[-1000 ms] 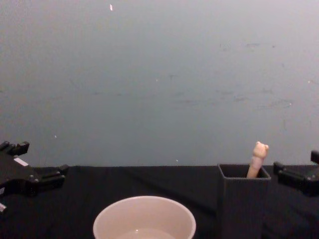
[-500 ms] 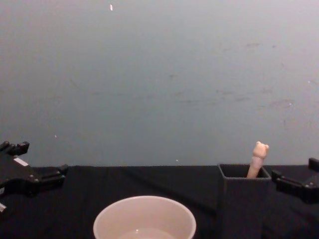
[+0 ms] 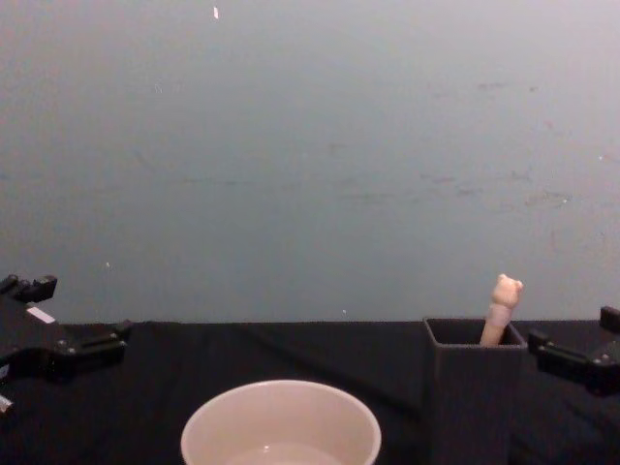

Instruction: Pick up the stirring spoon with one hand, stir inside the cup, then place it back in its original position.

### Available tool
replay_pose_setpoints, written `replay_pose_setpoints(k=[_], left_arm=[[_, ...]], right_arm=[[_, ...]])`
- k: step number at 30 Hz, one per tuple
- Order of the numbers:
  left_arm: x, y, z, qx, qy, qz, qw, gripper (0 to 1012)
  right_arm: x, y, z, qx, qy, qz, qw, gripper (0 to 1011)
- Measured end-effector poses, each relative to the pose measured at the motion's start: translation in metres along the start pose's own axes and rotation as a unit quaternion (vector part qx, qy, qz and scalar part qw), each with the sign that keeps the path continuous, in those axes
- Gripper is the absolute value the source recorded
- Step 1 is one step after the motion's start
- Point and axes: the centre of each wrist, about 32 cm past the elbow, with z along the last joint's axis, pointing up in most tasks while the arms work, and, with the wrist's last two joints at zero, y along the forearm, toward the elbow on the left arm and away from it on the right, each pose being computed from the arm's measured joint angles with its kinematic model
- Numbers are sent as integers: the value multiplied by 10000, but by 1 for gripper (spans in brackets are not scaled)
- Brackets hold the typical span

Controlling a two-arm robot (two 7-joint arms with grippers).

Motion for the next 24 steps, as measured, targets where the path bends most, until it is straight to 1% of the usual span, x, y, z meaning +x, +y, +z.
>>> replay_pose_setpoints(k=[24], left_arm=[[0, 0, 0, 0, 0, 0, 10000, 1001]], right_arm=[[0, 1, 4, 8, 4, -4, 10000, 1000]])
